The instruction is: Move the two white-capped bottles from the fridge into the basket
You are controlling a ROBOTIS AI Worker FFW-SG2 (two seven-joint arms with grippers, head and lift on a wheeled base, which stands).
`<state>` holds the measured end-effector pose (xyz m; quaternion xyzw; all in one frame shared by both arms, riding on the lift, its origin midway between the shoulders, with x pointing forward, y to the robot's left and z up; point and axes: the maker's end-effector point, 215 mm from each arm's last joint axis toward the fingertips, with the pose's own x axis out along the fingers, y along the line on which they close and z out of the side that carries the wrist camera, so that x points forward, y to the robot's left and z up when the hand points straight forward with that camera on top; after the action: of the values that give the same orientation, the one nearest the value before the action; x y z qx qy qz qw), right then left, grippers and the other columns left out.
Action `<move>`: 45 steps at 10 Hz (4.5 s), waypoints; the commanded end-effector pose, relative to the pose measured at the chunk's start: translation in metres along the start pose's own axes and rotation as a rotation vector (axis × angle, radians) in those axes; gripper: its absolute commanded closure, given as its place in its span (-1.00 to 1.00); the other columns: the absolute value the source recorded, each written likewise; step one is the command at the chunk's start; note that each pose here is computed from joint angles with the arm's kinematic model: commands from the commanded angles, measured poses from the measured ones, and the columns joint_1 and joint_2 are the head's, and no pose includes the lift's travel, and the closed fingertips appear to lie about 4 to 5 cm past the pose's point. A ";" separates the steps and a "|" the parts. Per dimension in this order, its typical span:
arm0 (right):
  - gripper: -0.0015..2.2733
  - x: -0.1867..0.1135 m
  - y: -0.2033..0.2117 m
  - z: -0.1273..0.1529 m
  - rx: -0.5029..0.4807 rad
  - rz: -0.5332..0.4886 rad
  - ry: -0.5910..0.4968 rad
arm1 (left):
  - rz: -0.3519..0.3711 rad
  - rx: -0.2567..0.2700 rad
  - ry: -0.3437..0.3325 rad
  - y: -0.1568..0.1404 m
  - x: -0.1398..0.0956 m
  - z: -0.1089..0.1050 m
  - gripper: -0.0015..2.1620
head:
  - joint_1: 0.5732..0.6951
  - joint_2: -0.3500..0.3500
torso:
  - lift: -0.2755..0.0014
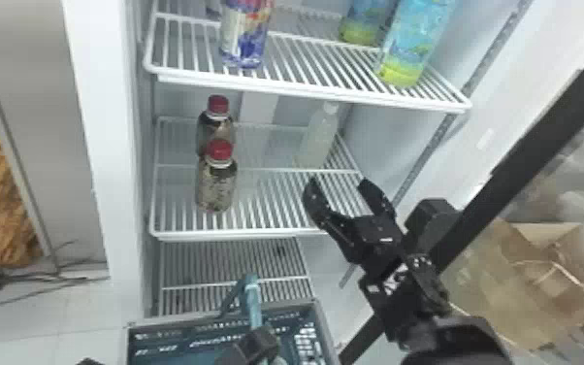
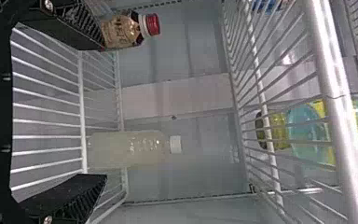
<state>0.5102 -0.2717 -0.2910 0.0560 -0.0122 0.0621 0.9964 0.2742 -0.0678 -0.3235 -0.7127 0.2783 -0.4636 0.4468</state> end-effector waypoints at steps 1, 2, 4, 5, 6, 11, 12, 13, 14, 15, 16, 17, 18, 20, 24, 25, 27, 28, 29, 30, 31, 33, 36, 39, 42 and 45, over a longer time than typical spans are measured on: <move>-0.95 0.014 -0.002 0.002 -0.005 -0.002 -0.019 | -0.001 -0.001 0.000 0.000 0.000 0.000 0.03 | 1.00 -1.00 | -0.89; -0.95 0.023 -0.006 0.001 -0.010 -0.005 -0.026 | -0.001 -0.001 0.000 0.000 0.000 0.000 0.03 | 1.00 -1.00 | -0.89; -0.95 0.045 -0.009 0.002 -0.028 -0.002 -0.041 | -0.001 -0.004 0.004 0.000 0.000 -0.001 0.03 | 1.00 -1.00 | -0.89; -0.95 0.054 -0.014 0.001 -0.038 -0.009 -0.043 | -0.004 -0.002 0.003 -0.001 0.001 0.000 0.03 | 1.00 -1.00 | -0.89; -0.95 0.061 -0.018 0.000 -0.045 -0.017 -0.040 | -0.004 -0.002 0.003 -0.001 0.001 0.000 0.03 | 1.00 -1.00 | -0.89; -0.93 0.100 -0.038 -0.001 -0.059 -0.051 -0.048 | -0.006 -0.001 0.003 -0.002 0.002 0.001 0.03 | 1.00 -1.00 | -0.89; -0.93 0.105 -0.041 -0.001 -0.055 -0.059 -0.046 | -0.005 0.000 0.006 -0.003 0.002 0.001 0.03 | 1.00 -1.00 | -0.89; -0.93 0.111 -0.043 -0.003 -0.054 -0.063 -0.041 | -0.005 0.000 0.006 -0.003 0.002 0.001 0.03 | 1.00 -1.00 | -0.89; -0.93 0.117 -0.043 -0.006 -0.055 -0.066 -0.033 | -0.008 -0.002 0.004 -0.003 0.003 0.001 0.03 | 1.00 -1.00 | -0.89; -0.93 0.124 -0.044 -0.006 -0.057 -0.071 -0.034 | -0.009 -0.003 0.008 -0.003 0.004 0.000 0.03 | 1.00 -1.00 | -0.89; -0.93 0.132 -0.046 -0.004 -0.057 -0.076 -0.036 | -0.009 -0.005 0.009 -0.003 0.004 -0.001 0.03 | 1.00 -1.00 | -0.89; -0.93 0.137 -0.048 -0.007 -0.057 -0.082 -0.029 | -0.011 -0.004 0.010 -0.004 0.005 0.000 0.03 | 1.00 -1.00 | -0.89; -0.93 0.141 -0.051 -0.010 -0.059 -0.094 -0.021 | -0.012 -0.005 0.009 -0.004 0.005 0.000 0.03 | 1.00 -1.00 | -0.89; -0.92 0.152 -0.049 -0.008 -0.070 -0.095 -0.016 | -0.011 -0.005 0.009 -0.004 0.005 0.000 0.03 | 1.00 -1.00 | -0.89; -0.92 0.166 -0.054 -0.010 -0.071 -0.114 0.000 | -0.013 -0.005 0.024 -0.005 0.008 -0.002 0.03 | 1.00 -1.00 | -0.89; -0.85 0.169 -0.050 -0.010 -0.077 -0.108 0.003 | -0.010 -0.007 0.025 -0.004 0.007 -0.002 0.03 | 1.00 -1.00 | -0.89; -0.43 0.172 -0.052 -0.015 -0.079 -0.111 0.016 | -0.009 -0.005 0.022 -0.003 0.007 -0.002 0.03 | 1.00 -1.00 | -0.89; -0.32 0.172 -0.053 -0.017 -0.058 -0.114 0.023 | -0.011 -0.016 0.026 -0.003 0.007 -0.004 0.03 | 1.00 -1.00 | -0.89; -0.30 0.171 -0.054 -0.019 -0.054 -0.117 0.025 | -0.015 -0.019 0.025 -0.004 0.009 -0.004 0.03 | 1.00 -1.00 | -0.89; -0.24 0.171 -0.054 -0.019 -0.054 -0.117 0.025 | -0.018 -0.026 0.017 -0.004 0.008 -0.002 0.03 | 1.00 -1.00 | -0.89; -0.23 0.171 -0.055 -0.019 -0.053 -0.119 0.024 | -0.018 -0.027 0.019 -0.004 0.008 -0.003 0.03 | 1.00 -1.00 | -0.89; -0.23 0.165 -0.061 -0.013 -0.045 -0.129 0.010 | -0.018 -0.027 0.019 -0.004 0.008 -0.003 0.03 | 1.00 -1.00 | -0.89; -0.23 0.150 -0.064 0.008 -0.068 -0.146 -0.037 | -0.017 -0.030 0.021 -0.004 0.007 -0.004 0.03 | 1.00 -1.00 | -0.89; -0.23 0.110 -0.059 0.020 -0.069 -0.150 -0.043 | -0.012 -0.033 0.034 -0.003 0.006 -0.008 0.03 | 1.00 -1.00 | -0.89; -0.23 0.065 -0.071 0.022 -0.060 -0.185 -0.045 | -0.010 -0.032 0.028 -0.002 0.004 -0.007 0.03 | 1.00 -1.00 | -0.89; -0.23 0.019 -0.063 0.043 -0.034 -0.183 -0.067 | -0.009 -0.030 0.022 -0.002 0.003 -0.005 0.03 | 1.00 -1.00 | -0.89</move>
<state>0.5450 -0.3392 -0.2591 0.0381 -0.0403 -0.0343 0.9979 0.2704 -0.0723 -0.3190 -0.7150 0.2875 -0.4704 0.4299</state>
